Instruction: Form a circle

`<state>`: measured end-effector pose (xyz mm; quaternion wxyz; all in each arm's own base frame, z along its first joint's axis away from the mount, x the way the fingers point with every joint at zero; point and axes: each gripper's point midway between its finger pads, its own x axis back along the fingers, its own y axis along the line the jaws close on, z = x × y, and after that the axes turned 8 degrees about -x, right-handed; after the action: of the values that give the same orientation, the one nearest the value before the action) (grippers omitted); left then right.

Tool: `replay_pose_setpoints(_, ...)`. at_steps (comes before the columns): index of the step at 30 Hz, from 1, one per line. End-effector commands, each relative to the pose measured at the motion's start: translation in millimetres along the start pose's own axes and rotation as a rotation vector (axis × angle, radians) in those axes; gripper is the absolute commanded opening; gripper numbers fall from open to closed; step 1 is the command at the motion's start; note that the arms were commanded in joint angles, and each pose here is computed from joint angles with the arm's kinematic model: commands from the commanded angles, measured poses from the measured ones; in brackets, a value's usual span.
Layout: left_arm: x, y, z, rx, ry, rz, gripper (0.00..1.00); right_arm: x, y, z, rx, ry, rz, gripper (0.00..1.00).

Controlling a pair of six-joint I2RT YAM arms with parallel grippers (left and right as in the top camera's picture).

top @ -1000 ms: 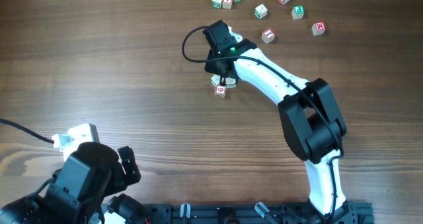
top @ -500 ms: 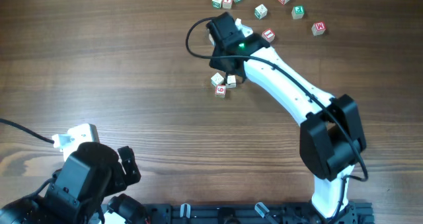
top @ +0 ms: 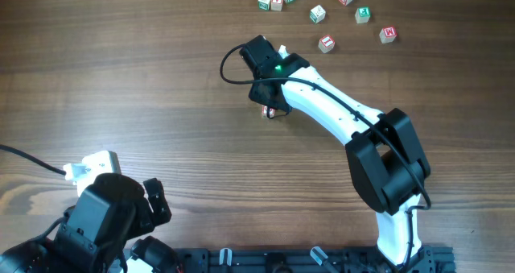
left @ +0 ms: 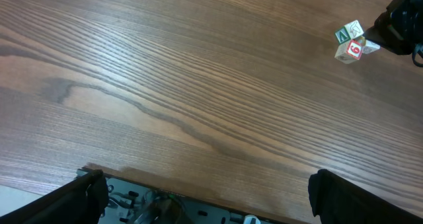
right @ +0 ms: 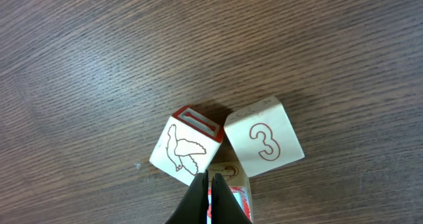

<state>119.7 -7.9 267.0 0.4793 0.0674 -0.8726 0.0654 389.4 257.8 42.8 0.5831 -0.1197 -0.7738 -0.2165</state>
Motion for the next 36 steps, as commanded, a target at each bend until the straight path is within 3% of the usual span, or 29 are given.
replay_pose_setpoints(1,-0.2,0.7,0.5,0.016,0.001,-0.002,1.00,-10.6,-9.2,0.2,-0.015,-0.005,0.040,0.05)
replay_pose_setpoints(36,-0.2,0.7,0.5,0.016,0.001,-0.002,1.00,-28.6,-17.3,-0.2,-0.049,0.011,0.062,0.05)
